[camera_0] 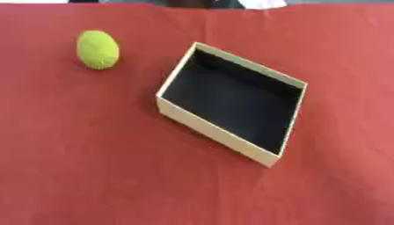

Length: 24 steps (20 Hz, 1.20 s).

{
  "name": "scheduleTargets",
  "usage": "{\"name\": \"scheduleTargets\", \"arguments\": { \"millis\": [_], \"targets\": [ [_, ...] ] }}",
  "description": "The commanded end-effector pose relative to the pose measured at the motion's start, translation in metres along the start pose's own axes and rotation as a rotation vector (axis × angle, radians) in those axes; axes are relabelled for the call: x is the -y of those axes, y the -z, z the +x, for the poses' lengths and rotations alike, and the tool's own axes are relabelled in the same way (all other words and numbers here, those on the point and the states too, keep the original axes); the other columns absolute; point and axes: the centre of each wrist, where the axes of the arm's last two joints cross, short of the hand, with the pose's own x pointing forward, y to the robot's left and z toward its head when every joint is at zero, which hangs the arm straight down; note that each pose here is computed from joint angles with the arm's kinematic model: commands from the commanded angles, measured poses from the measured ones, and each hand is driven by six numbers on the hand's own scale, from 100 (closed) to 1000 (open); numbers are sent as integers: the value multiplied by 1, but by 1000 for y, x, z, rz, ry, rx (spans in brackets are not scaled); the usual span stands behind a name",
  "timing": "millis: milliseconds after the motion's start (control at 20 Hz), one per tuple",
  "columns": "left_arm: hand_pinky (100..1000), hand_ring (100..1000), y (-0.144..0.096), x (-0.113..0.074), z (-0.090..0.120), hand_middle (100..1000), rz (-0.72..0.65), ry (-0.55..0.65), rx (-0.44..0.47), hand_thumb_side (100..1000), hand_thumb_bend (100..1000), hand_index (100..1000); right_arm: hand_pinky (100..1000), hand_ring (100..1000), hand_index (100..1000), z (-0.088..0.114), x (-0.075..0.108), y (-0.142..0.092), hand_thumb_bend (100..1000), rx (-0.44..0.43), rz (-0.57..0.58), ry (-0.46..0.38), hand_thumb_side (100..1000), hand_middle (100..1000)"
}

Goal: Pick up objects on the table and place them in the box.

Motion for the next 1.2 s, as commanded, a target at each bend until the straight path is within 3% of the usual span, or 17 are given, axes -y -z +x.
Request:
{"name": "scheduleTargets", "arguments": {
  "millis": [50,500,850,1000,1200],
  "targets": [
    [767,695,8,-3,7,678,-17,16,35,627,100,865,764,713,747,6,3,7,100,38,2,-8,546,585],
    [767,695,7,-3,7,678,-19,20,34,626,100,865,764,714,747,6,2,6,100,33,2,-9,547,584],
    [766,698,4,-17,12,684,-136,186,18,610,100,869,764,713,747,6,4,6,100,38,10,-20,546,584],
    [764,700,-3,-31,13,687,-213,271,16,589,100,868,764,713,747,6,4,7,100,42,17,-23,545,584],
    [764,711,-24,-73,-7,699,-346,408,-2,548,100,868,765,713,747,6,6,9,100,49,19,-30,544,584]
  ]
}}
